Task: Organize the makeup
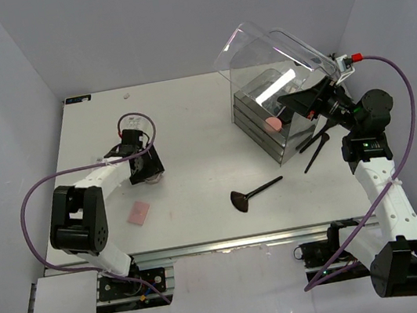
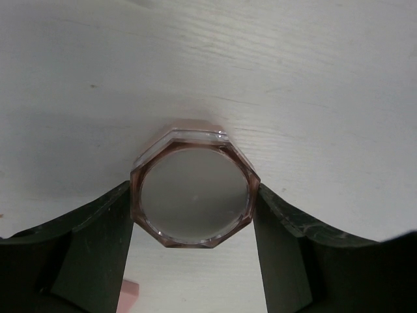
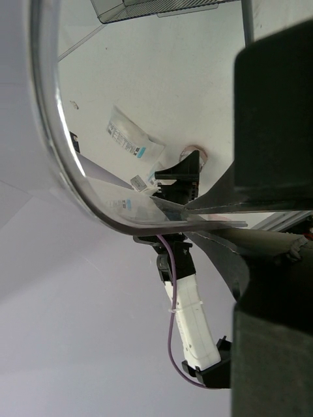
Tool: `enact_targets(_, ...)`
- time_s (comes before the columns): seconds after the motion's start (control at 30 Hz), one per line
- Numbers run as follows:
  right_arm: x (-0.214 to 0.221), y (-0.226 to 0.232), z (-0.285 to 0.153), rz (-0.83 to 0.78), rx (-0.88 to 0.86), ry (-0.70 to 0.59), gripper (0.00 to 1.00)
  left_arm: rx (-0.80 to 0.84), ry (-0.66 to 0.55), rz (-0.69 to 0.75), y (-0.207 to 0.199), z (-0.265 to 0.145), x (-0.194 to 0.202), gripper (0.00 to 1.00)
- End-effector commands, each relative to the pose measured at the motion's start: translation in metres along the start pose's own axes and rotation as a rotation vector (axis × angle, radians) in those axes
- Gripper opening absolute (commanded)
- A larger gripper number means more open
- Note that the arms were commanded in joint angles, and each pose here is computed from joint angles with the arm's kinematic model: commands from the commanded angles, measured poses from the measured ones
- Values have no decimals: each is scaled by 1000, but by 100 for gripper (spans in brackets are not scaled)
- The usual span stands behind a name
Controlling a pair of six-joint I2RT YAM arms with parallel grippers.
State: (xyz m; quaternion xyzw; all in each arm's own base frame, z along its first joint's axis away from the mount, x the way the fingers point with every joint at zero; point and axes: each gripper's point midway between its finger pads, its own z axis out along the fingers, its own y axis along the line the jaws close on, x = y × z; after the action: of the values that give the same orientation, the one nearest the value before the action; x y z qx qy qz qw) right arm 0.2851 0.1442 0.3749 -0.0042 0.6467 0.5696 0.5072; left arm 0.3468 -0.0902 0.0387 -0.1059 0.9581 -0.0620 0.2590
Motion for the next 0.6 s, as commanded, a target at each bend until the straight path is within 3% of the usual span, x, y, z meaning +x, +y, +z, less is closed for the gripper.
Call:
enact_targets(0.0,-3,29,-5,-100,-84,-10,16,421,-133,57,-89,-65,-29,19)
enact_targets(0.1,-4,29,-5,-104,-85,-11,16,701,-179,74,-145,-103,-24,16)
enact_targets(0.23,-4,29,-6,-107,-82,-14,16,946,-252,96,-213,-143,-21,15)
enact_targets(0.57,-5,30,-6,-105,-84,-14,16,1251,-445,120,-346,-181,-36,17)
